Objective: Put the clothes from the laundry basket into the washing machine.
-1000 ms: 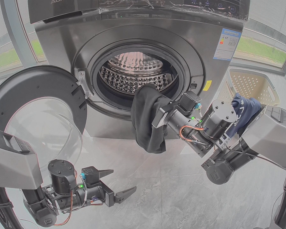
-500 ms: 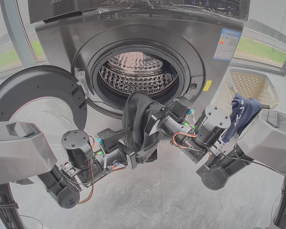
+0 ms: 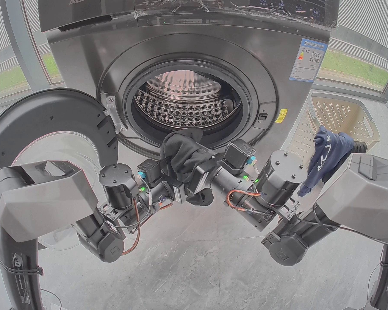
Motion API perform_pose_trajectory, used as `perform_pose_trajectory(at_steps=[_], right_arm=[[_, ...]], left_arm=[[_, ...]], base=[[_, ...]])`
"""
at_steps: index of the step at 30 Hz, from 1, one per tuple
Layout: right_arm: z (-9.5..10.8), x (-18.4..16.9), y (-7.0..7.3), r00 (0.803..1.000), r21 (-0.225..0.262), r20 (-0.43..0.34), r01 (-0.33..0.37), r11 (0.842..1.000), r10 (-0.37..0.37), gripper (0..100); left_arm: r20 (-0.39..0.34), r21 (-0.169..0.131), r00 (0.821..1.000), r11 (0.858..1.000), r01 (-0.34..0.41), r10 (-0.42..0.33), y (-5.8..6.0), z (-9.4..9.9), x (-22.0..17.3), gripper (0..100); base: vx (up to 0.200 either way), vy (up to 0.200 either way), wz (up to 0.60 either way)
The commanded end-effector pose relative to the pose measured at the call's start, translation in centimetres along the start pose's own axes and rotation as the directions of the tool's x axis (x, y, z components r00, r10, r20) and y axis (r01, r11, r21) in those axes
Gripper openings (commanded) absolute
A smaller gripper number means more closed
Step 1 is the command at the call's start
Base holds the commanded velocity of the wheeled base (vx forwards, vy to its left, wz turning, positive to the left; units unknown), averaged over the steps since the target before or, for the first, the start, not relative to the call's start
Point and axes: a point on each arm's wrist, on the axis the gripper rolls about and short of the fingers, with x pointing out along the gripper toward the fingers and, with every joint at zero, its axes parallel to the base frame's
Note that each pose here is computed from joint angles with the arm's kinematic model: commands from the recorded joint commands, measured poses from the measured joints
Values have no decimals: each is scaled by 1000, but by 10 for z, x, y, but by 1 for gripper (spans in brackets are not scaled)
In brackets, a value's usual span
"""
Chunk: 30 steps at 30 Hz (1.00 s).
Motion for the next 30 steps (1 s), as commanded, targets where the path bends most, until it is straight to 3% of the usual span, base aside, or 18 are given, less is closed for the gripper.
perform_pose_trajectory(at_steps=[1, 9, 10, 19, 23, 26, 30], right_arm=[[-2, -5, 6, 1000, 7, -20, -7, 1000, 7, 0], [-3, -6, 11, 1000, 12, -25, -11, 1000, 12, 0], [-3, -6, 11, 1000, 14, -25, -11, 1000, 12, 0], [9, -11, 0, 1000, 11, -10, 19, 1000, -19, 0], [10, -17, -25, 996, 1, -19, 92, 996, -91, 0], [4, -22, -40, 989, -10, -46, 141, 990, -141, 0], [-17, -25, -47, 981, -13, -106, 159, 987, -160, 0]], left_arm=[[7, 3, 999, 999, -42, 42, 14, -9, 10, 100], [16, 4, 998, 998, -60, 60, 16, -8, 11, 100], [16, 4, 998, 998, -60, 60, 16, -8, 11, 0], [32, 0, 996, 997, -83, 83, 20, -2, 10, 0], [68, -2, 993, 995, -96, 96, 22, 15, 4, 0], [92, 0, 992, 996, -91, 91, 19, 30, -3, 0], [108, -2, 991, 997, -80, 79, 12, 46, -16, 0]], base=[[0, 0, 0], [0, 0, 0], [0, 0, 0], [0, 0, 0], [0, 0, 0], [0, 0, 0], [0, 0, 0]])
